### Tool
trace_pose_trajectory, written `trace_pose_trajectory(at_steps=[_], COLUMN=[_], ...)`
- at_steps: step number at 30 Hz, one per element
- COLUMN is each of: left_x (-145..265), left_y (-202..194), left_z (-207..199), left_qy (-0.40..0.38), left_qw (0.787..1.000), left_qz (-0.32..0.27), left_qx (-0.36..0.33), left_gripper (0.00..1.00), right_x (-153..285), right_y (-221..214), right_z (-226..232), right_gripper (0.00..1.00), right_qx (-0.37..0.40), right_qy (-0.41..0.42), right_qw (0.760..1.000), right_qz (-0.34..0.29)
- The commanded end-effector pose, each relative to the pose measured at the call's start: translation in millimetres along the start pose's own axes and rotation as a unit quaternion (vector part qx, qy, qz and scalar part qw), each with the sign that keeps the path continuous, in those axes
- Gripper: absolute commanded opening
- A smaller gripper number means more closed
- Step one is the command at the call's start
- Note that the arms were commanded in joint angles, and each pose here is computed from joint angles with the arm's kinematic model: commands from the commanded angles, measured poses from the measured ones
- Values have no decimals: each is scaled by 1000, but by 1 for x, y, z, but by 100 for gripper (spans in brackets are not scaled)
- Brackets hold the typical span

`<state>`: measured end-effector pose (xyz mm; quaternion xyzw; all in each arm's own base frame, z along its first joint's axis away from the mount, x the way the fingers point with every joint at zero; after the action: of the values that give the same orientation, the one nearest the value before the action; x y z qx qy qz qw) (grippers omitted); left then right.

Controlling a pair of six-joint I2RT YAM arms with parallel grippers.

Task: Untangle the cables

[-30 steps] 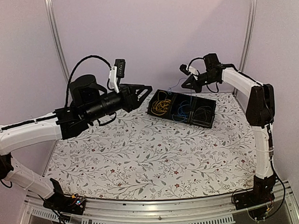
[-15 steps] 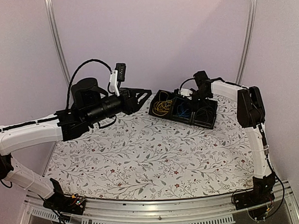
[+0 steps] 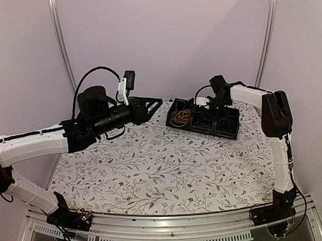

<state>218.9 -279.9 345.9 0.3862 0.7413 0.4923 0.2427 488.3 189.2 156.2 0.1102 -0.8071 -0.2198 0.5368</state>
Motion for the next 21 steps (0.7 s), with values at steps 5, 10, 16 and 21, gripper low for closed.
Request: trace_pose_trajectory(at_steps=[5,10,16,21], left_x=[-2,2,4,4], left_y=[-2,-1,-1,-3], left_z=[6,7,9,11], left_qy=[-3,2,7,10], left_qw=[1000,1000,1000,1000], left_qz=[-6,-8,-10,-10], left_qx=[11,13,16,20], left_gripper=[49,48,48,48], right_x=[46,29,17,17], right_y=[36,33,32,33], right_z=[-14,-18,-17,-15], right_gripper=[73,70,66,59], right_qx=[2,-7,-8,-8], right_qy=[-66,-62,-44,-38], right_qw=[997,998,999,999], right_qz=[-26,-26,-26,-28])
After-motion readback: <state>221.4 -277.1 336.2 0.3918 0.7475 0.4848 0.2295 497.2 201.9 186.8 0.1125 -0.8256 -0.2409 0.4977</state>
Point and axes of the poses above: each gripper's point midway between its finger pads, its own x axis back along the fingers, its own z axis along the line the jaws close on, y = z × x, the point moved 10 cm from there along x, back along the fingers, and after that the axes turned 2 degrees about -x, right-handed, at the moved point
